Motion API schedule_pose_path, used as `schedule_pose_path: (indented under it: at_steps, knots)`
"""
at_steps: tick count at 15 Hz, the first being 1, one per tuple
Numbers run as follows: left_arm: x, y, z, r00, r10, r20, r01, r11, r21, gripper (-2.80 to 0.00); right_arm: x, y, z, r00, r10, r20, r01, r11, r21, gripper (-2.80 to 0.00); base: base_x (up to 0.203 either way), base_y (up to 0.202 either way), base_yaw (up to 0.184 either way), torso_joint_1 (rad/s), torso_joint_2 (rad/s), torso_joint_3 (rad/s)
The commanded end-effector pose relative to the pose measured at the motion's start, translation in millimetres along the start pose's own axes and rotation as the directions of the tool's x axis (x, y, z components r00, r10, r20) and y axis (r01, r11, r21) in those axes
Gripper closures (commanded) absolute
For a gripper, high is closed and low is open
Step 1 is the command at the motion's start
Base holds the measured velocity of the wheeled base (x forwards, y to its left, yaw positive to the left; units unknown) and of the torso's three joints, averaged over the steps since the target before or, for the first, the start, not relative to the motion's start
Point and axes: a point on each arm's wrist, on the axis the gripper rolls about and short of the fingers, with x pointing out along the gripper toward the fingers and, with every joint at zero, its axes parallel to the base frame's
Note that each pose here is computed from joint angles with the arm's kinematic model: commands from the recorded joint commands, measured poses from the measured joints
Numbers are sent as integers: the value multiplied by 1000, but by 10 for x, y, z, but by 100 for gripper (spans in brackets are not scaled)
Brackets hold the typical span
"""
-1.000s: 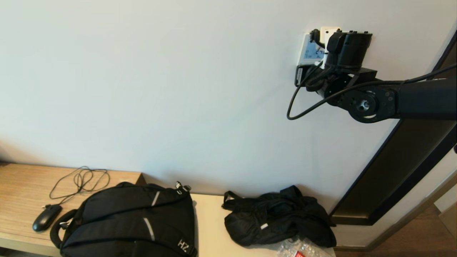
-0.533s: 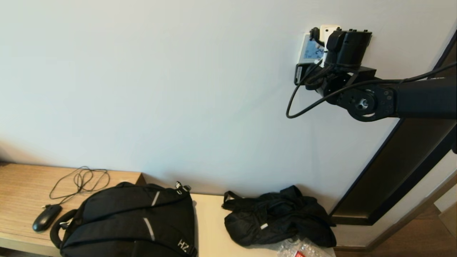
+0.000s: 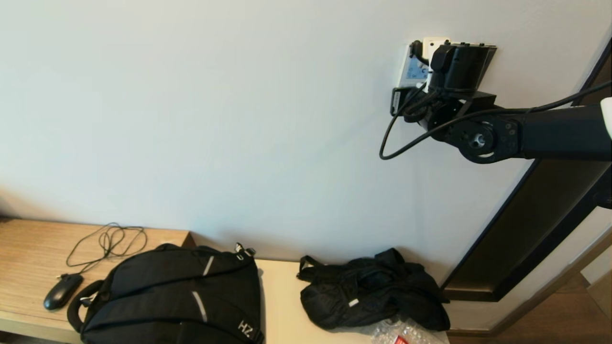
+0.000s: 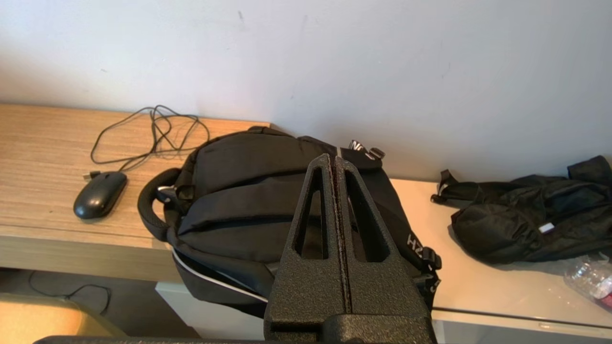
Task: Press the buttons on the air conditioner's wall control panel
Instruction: Press the temperature decrease button
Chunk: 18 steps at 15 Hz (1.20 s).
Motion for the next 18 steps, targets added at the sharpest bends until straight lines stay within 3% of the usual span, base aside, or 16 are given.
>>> schedule_pose_path:
  at_steps: [1, 8, 18]
  knots:
    - [0, 0, -2, 1000, 1, 0, -1, 1000, 0, 0, 3, 6, 19, 1000, -2, 9, 2, 1000, 4, 0, 0, 0, 0, 0, 0, 0]
    - [-1, 0, 2, 1000, 1, 1, -1, 1000, -1, 0, -124, -36, 121, 1000, 3, 21, -3, 1000, 12, 0, 0, 0, 0, 0, 0, 0]
    - [-1, 0, 2, 1000, 1, 1, -1, 1000, -1, 0, -132, -26, 46, 1000, 5, 13, -5, 1000, 2, 0, 0, 0, 0, 0, 0, 0]
